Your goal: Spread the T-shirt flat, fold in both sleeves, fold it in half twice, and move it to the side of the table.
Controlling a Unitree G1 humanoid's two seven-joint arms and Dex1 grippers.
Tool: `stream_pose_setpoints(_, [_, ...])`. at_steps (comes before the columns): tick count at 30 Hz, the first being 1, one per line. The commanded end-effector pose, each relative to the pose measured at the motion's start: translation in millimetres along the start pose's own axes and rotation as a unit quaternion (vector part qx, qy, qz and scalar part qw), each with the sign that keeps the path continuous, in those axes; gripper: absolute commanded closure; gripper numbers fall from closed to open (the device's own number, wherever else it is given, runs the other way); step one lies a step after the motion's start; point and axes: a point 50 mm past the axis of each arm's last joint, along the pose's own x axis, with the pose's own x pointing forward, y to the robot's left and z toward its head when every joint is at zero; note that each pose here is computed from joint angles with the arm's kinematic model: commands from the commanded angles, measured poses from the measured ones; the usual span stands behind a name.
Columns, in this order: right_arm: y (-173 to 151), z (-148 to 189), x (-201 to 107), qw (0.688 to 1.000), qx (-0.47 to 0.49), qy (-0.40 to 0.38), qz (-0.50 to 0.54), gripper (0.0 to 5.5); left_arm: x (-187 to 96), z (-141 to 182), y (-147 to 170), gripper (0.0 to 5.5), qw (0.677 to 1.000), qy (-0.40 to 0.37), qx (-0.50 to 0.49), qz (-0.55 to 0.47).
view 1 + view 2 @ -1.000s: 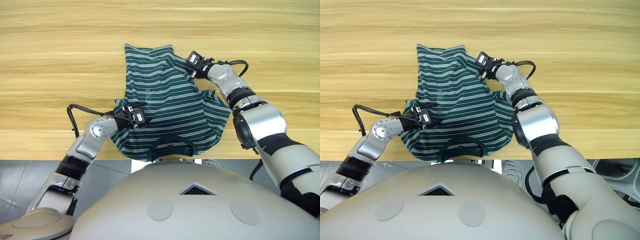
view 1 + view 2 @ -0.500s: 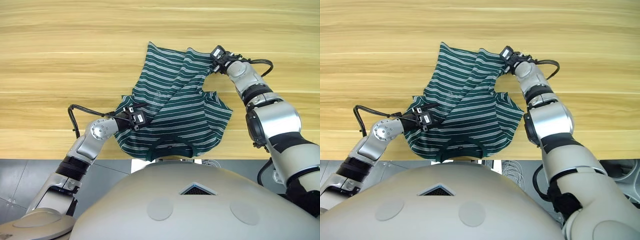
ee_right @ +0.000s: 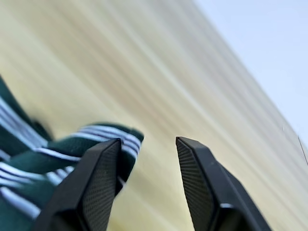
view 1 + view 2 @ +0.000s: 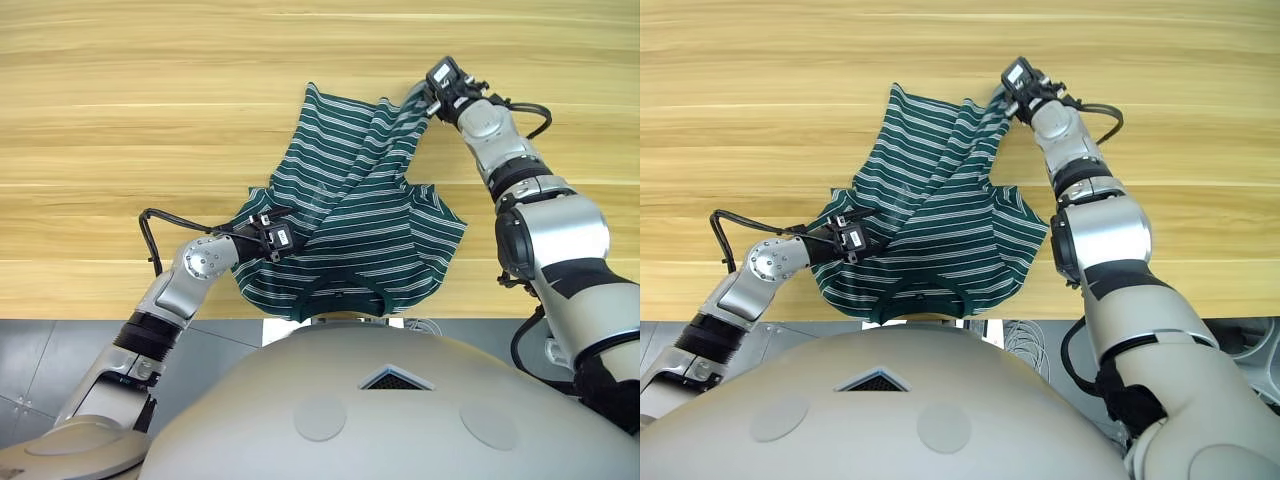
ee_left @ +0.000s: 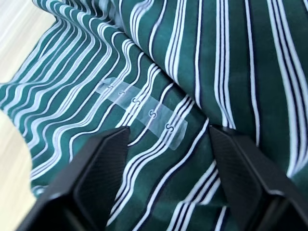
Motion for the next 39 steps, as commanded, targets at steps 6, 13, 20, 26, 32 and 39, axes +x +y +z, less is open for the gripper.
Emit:
stream_pose_setpoints(6, [20, -11, -21, 0.983, -0.054, -0.11, 0.139, 3.36, 8, 52, 70, 2.54, 0.967, -0.166, -0.132, 0.142])
stream_pose_setpoints(13, [11, -42, -50, 0.977, -0.055, -0.126, 0.165, 3.36, 3, 57, 107, 2.54, 0.951, -0.183, -0.173, 0.181])
stream_pose_setpoints(20, [30, -52, -104, 0.91, -0.016, -0.234, 0.34, 3.36, 47, 55, 135, 2.54, 0.976, -0.124, -0.131, 0.118])
stream_pose_setpoints(26, [53, -59, -129, 0.864, -0.007, -0.225, 0.45, 3.36, 88, 54, 139, 2.54, 0.994, -0.047, -0.07, 0.063])
stream_pose_setpoints(32, [76, -68, -138, 0.838, 0.005, -0.182, 0.514, 3.36, 93, 36, 133, 2.54, 0.995, -0.001, -0.082, 0.063])
stream_pose_setpoints(39, [82, -99, -126, 0.853, 0.031, -0.063, 0.518, 3.36, 78, 15, 141, 2.54, 0.983, 0.02, -0.149, 0.1])
